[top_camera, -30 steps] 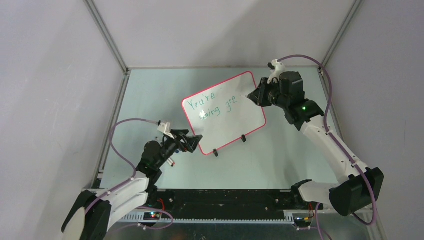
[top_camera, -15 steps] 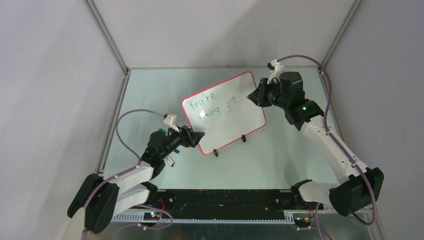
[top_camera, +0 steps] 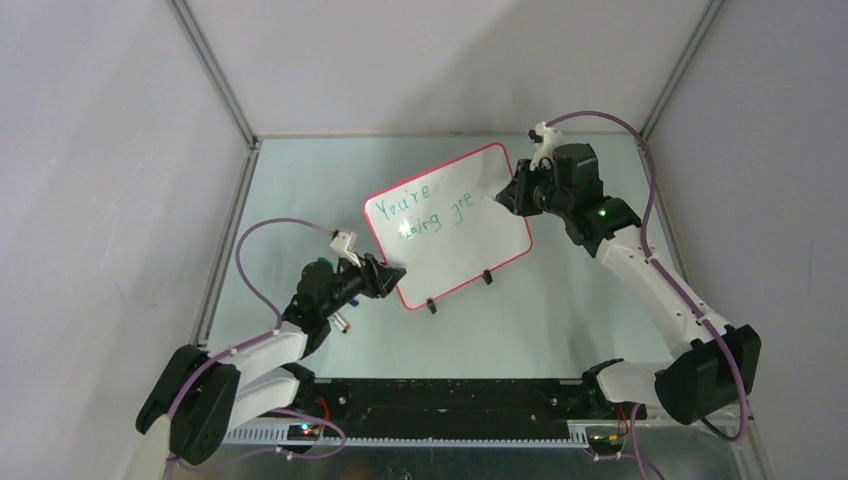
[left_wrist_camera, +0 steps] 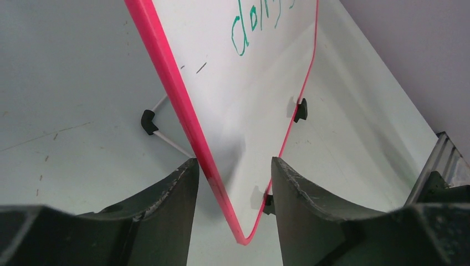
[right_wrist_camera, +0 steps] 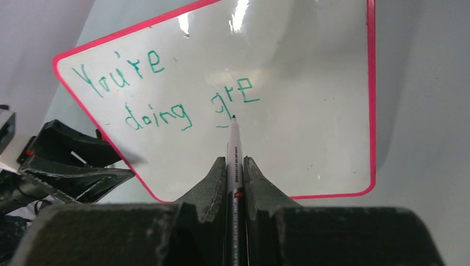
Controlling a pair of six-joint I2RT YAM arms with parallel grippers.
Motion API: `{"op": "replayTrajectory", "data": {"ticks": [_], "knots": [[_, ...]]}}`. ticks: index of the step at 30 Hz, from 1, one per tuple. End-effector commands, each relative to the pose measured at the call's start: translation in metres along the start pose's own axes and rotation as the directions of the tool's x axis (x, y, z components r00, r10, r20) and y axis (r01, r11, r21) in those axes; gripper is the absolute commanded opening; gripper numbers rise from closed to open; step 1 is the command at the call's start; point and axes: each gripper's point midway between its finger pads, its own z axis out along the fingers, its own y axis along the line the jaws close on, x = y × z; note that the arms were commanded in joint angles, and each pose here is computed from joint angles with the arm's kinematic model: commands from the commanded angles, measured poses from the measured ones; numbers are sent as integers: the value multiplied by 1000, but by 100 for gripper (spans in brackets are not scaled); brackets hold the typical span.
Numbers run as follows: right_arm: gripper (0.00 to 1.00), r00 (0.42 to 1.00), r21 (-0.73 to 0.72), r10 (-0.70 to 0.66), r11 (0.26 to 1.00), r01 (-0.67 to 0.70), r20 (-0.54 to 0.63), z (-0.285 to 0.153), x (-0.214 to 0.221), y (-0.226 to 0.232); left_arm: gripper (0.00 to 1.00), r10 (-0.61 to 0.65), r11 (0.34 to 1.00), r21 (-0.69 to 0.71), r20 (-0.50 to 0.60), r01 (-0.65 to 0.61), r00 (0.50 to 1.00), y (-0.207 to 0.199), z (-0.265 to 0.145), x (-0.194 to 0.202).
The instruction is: Write a sentence on the whiteboard
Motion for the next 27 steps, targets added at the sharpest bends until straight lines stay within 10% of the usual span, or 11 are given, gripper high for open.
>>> {"op": "replayTrajectory", "data": {"ticks": [1,27], "knots": [[0,1000,46,-28,999,27,8,7,-2,-11,54,65,998,-2,60,-65,996,-3,2,-25],[0,995,68,-97,993,97,-3,24,5,-4,18,88,991,-101,-12,-89,996,21,2,-16]]}}
